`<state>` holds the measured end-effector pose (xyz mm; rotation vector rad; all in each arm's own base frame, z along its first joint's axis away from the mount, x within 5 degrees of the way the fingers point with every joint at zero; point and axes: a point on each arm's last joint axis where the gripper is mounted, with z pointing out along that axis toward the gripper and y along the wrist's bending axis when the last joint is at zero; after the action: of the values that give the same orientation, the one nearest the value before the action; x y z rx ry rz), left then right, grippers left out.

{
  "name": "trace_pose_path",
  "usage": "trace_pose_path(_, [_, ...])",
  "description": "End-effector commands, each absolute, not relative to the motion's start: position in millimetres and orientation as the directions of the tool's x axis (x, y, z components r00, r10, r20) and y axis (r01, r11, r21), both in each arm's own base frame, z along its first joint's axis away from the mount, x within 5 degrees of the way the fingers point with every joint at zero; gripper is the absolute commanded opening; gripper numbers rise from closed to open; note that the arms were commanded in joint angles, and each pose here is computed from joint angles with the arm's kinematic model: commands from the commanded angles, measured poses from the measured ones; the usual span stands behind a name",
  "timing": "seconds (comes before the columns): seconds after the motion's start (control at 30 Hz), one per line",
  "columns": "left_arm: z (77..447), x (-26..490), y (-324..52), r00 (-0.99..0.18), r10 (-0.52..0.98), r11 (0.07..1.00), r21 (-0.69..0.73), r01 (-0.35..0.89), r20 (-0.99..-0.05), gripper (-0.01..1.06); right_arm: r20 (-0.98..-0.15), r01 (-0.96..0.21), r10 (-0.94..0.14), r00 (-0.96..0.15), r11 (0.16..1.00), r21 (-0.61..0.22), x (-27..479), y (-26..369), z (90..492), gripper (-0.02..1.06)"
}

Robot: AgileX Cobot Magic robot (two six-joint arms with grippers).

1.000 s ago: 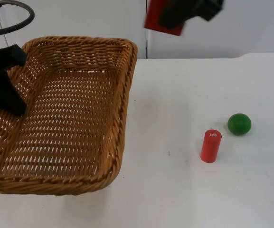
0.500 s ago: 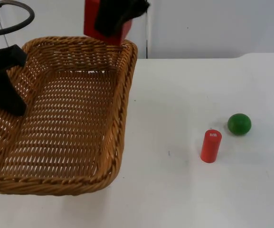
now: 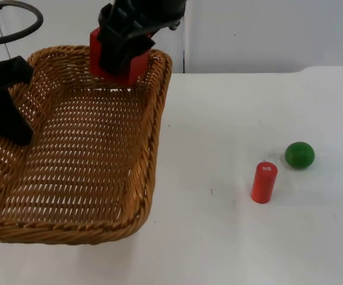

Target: Pick up the basket with the left hand and place the object to the left of the red cylinder into the basket with the right hand.

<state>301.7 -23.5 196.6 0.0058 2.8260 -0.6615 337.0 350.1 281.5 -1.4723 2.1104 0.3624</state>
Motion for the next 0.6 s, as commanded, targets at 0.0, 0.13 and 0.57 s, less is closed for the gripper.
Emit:
trace_pose_path(0.0, [201.3,300.8,-23.9,-0.969,-0.065,0.892,-0.450,0.051,-0.239,0.00,-0.595,-0.923,-0.761,-0.257,0.376,-0.081,336.6,354.4,285.1,0.00])
trace_pose_path(0.13, [201.3,300.8,-23.9,-0.969,-0.065,0.892,-0.450,0.051,-0.239,0.00,-0.585,-0.922,-0.765,-0.268,0.379,-0.074,341.5,359.0,269.5,0.00])
trace_pose_path(0.57, [200.8,301.0,-24.0,-0.969,-0.066,0.891,-0.451,0.049,-0.237,0.00,-0.567,-0.922,-0.769,-0.294,0.385,-0.043,347.4,366.3,242.4,0.13])
